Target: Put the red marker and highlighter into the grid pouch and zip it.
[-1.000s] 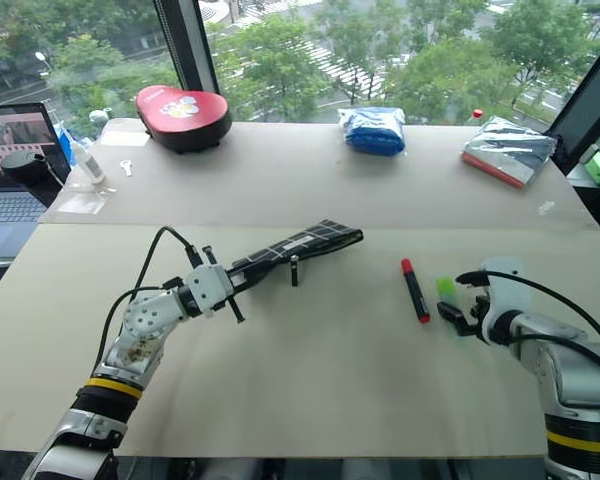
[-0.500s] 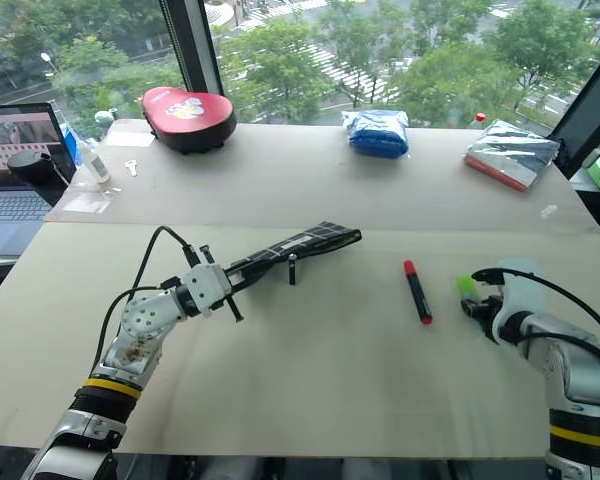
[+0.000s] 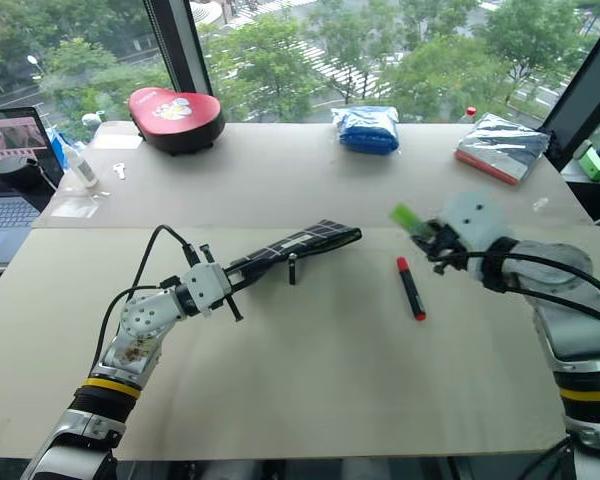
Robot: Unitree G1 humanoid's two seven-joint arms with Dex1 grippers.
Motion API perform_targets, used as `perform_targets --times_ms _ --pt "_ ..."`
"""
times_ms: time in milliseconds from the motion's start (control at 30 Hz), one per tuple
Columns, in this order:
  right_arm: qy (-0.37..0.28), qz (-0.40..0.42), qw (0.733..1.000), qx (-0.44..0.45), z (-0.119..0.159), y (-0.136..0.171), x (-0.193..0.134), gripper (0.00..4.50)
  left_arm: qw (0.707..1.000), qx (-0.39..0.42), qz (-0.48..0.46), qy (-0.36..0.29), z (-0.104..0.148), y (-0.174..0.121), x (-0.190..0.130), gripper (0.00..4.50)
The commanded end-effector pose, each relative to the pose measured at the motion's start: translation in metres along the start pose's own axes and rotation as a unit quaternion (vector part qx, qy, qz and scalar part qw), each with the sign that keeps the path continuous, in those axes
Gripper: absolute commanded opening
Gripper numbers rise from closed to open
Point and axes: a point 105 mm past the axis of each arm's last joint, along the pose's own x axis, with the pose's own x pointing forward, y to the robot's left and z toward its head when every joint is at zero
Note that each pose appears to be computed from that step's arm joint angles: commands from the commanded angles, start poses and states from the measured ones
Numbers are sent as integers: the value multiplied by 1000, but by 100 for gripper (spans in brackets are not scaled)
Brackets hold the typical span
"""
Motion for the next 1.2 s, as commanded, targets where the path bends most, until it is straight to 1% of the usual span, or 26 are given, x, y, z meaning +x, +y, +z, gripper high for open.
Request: perform_targets --times_ms 33,133,233,433,633,800,933,1100,1200 --pt "-6 27 995 -96 13 7 13 101 1000 15 0 -25 15 1 4 0" --pt "-4 51 991 -124 10 13 27 101 1000 14 -3 -28 16 -2 5 0" --pt "-6 56 989 -137 10 12 34 101 999 14 -4 -29 17 -3 6 0" --pt "-6 55 987 -150 9 5 41 101 999 17 -3 -30 19 -2 5 0" --pt "-6 64 983 -174 12 7 49 101 999 18 -11 -32 19 -5 6 0" --pt "-17 86 966 -244 23 23 65 101 999 18 -16 -33 20 -5 7 0" --pt "-44 100 950 -291 37 40 76 101 999 19 -17 -33 20 -4 6 0" --pt "-120 78 924 -354 67 52 88 101 999 21 -17 -32 19 -1 5 0" --pt "-141 64 910 -385 71 55 93 101 999 22 -17 -31 19 0 4 0"
